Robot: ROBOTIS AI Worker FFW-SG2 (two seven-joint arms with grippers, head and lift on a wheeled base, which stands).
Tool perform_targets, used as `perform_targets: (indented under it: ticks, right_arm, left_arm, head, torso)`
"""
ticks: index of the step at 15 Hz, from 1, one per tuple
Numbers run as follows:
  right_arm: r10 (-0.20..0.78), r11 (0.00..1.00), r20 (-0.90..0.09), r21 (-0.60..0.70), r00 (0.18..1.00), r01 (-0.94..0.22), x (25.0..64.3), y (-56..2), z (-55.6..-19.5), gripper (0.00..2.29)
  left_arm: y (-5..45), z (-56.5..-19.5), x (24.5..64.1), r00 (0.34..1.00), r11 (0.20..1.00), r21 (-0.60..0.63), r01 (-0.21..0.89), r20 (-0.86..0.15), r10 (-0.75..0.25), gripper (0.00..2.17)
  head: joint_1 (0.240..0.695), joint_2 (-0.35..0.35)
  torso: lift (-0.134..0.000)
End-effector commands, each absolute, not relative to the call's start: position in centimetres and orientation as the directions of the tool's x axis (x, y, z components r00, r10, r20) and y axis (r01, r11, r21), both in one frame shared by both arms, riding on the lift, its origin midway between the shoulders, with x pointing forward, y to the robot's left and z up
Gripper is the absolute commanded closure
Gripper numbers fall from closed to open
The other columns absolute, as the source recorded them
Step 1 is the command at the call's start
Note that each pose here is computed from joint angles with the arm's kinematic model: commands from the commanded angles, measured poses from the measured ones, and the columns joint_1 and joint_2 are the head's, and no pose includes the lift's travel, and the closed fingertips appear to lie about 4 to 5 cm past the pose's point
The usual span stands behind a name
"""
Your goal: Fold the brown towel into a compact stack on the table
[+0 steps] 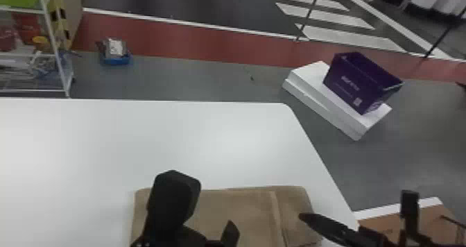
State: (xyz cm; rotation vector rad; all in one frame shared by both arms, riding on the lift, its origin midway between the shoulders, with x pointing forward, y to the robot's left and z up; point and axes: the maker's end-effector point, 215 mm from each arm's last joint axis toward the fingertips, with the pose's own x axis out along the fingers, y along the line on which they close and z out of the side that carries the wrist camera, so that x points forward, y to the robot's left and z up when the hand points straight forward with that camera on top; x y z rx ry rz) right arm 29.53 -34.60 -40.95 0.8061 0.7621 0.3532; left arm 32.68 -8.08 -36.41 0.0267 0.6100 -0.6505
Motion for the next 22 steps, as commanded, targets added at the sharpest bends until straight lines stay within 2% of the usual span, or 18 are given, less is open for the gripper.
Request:
perform_targets:
  ticks: [1, 4, 7, 10, 15, 18, 22]
  right_arm:
    - [0.572, 0.624, -0.481, 0.781, 0.664, 0.028, 29.2, -32.6, -40.9, 0.13]
    - [0.547, 0.653, -0.452, 0.757, 0.705, -0.021, 30.9, -32.1, -38.2, 0.14]
    - [0.486, 0.721, -0.452, 0.691, 0.748, -0.052, 34.4, -33.9, -35.5, 0.17]
    - [0.420, 0.798, -0.539, 0.602, 0.730, -0.014, 35.7, -35.2, -36.4, 0.22]
    - [0.333, 0.838, -0.562, 0.544, 0.757, 0.035, 37.8, -36.7, -35.8, 0.21]
    - [0.346, 0.830, -0.564, 0.557, 0.750, 0.036, 38.1, -35.1, -36.1, 0.21]
    - [0.365, 0.800, -0.556, 0.598, 0.747, 0.054, 36.2, -34.1, -36.3, 0.21]
  left_arm:
    - [-6.9, -36.8, 32.6, 0.629, 0.808, -0.186, 0.558, -0.540, -0.559, 0.07]
    - [-6.1, -37.0, 32.6, 0.628, 0.812, -0.205, 0.547, -0.541, -0.560, 0.07]
    - [-5.7, -37.0, 32.5, 0.630, 0.816, -0.207, 0.540, -0.543, -0.555, 0.07]
    - [-5.8, -37.1, 32.7, 0.630, 0.816, -0.208, 0.540, -0.543, -0.555, 0.08]
    - [-5.5, -37.1, 33.2, 0.634, 0.820, -0.201, 0.535, -0.546, -0.547, 0.08]
    - [-5.7, -36.9, 33.5, 0.638, 0.821, -0.198, 0.536, -0.543, -0.547, 0.08]
    - [-5.6, -36.7, 33.8, 0.646, 0.826, -0.186, 0.533, -0.540, -0.539, 0.08]
  head:
    - [0.695, -0.350]
    - [0.695, -0.350]
    - [0.695, -0.350]
    - [0.695, -0.350]
    - [0.695, -0.350]
    - [0.695, -0.350]
    - [0.695, -0.350]
  torso:
    - [-0.124]
    - [-0.124]
    - [-0.124]
    - [-0.124]
    - [-0.124]
    - [-0.124]
    - [-0.124]
